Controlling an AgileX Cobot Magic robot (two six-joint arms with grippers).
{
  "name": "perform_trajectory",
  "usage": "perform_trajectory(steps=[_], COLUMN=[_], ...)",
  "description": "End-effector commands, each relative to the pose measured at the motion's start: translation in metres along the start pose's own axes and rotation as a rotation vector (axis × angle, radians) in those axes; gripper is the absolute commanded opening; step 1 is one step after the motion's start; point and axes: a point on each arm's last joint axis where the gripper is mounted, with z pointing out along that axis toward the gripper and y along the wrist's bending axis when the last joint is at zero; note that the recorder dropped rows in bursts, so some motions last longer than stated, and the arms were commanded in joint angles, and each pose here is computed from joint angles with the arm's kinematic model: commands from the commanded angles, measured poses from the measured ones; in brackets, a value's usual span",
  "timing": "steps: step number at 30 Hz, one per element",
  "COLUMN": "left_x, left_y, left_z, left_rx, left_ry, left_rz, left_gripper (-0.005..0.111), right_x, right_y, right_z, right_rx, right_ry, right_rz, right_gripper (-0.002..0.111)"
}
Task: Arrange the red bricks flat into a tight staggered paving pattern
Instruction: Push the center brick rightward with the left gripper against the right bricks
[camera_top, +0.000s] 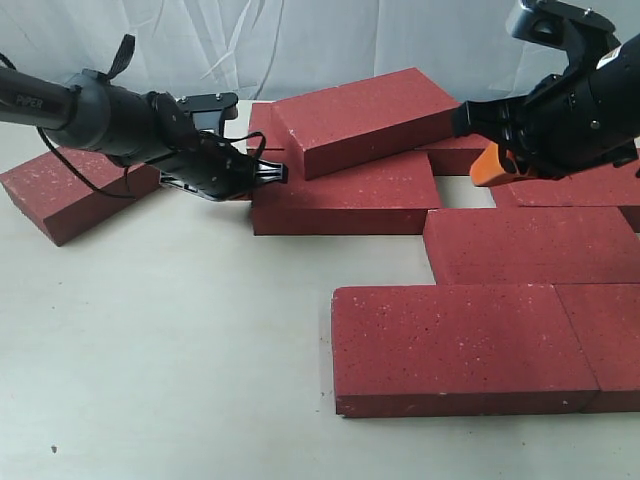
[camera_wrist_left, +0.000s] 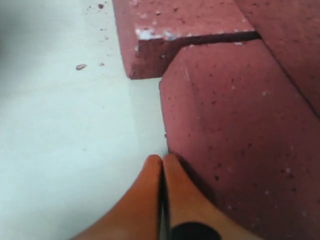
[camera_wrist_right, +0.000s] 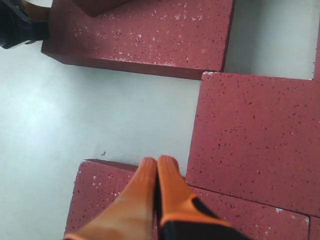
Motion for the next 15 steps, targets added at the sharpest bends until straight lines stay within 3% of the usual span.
perform_trajectory(steps=[1, 15], left_x=[-0.001, 0.003], left_y=[-0.014, -0.041], left_z=[0.000, 0.002], left_rx=[0.014, 0.035], left_ry=[-0.040, -0.100], left_rz=[0.011, 0.055], left_gripper=[0.000, 0.000], right_x=[-0.002, -0.002], right_y=[0.000, 0.000], right_z=[-0.001, -0.001], right_rx=[0.000, 0.000], right_ry=[-0.015, -0.015], right_rz=[-0.001, -0.001], right_gripper=[-0.001, -0.001])
